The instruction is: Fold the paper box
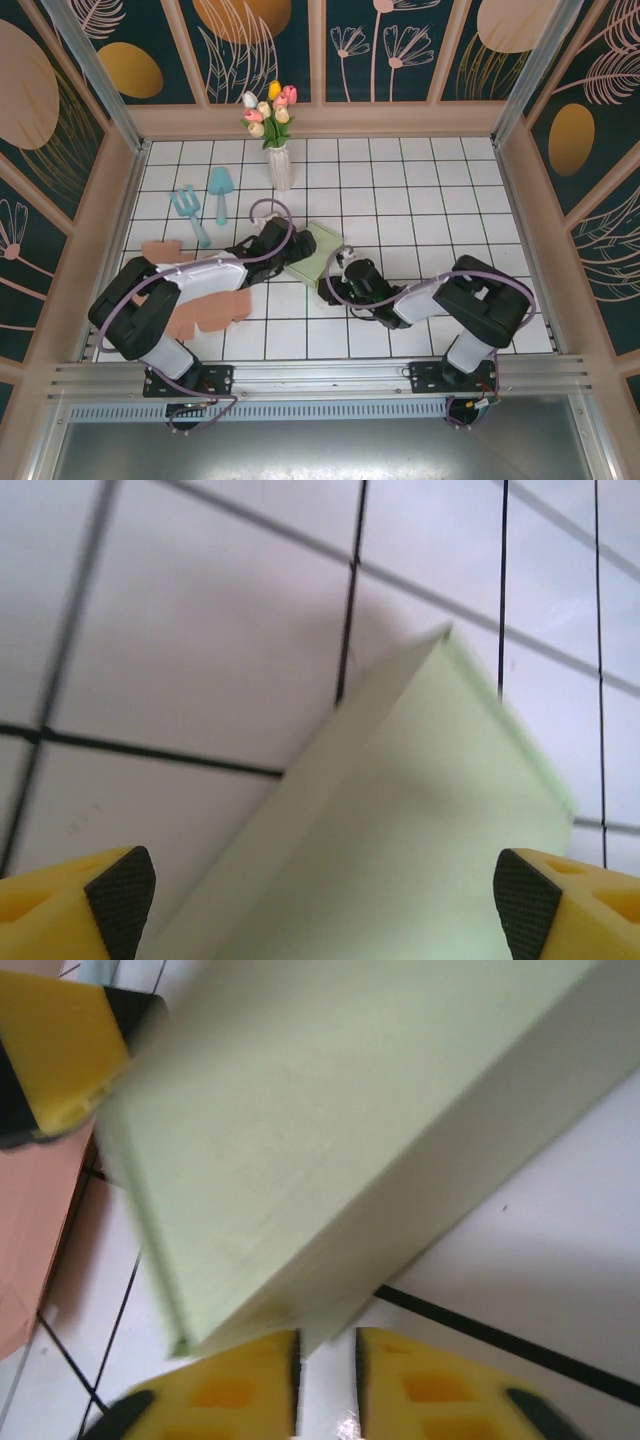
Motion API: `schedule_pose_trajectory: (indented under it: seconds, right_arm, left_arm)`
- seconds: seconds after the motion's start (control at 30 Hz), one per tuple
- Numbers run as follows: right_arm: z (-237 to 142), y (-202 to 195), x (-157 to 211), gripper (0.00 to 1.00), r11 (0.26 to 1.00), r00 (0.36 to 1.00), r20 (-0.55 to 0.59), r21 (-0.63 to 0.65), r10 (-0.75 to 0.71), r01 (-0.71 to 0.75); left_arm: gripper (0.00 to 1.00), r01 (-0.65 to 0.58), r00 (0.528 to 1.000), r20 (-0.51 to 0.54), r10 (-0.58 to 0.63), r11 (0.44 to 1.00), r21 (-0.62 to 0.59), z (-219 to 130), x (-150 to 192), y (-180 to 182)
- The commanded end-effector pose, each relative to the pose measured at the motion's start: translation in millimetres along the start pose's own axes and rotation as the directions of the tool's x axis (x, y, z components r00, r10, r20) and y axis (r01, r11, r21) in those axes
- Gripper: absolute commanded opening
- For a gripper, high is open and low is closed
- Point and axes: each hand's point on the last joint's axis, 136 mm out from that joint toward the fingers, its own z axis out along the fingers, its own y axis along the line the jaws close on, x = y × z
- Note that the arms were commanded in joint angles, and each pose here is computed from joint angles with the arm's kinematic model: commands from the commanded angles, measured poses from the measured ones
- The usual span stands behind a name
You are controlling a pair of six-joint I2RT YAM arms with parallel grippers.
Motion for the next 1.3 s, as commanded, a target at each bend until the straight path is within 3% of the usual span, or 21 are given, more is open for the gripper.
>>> schedule_pose_trajectory:
  seconds: [0.0,0.13,0.3,0.53,0.7,0.9,1.27]
  right_arm:
    - [-15,-18,-19,0.35,0.990,0.994,0.081,0.126,-0.075,0.065]
    - [-25,-16,-43,0.50,0.962,0.975,0.099,0.211,-0.197,0.173]
    - [-20,-13,-93,0.57,0.914,0.941,0.088,0.283,-0.328,0.292]
    - [-5,-11,-133,0.64,0.929,0.939,0.061,0.178,-0.339,0.324]
    - [16,-15,-138,0.64,0.946,0.951,0.020,0.114,-0.307,0.303]
    - [39,-26,-136,0.64,0.941,0.950,-0.035,0.124,-0.312,0.314]
    - [53,-46,-118,0.64,0.944,0.951,-0.098,0.129,-0.292,0.303]
  left_arm:
    - [0.90,0.041,0.992,0.125,-0.020,0.985,-0.165,-23,-37,40]
    - [0.90,0.081,0.986,0.157,-0.053,0.980,-0.183,-38,-29,64]
    - [0.85,0.157,0.986,0.053,-0.159,0.987,0.036,-42,13,54]
    - [0.85,0.177,0.983,0.005,-0.181,0.969,0.174,-61,35,24]
    - [0.85,0.200,0.980,-0.044,-0.195,0.958,0.204,-53,44,17]
    - [0.85,0.213,0.975,-0.110,-0.193,0.953,0.214,-34,57,7]
    - [0.85,0.203,0.976,-0.112,-0.184,0.959,0.197,-15,54,-5]
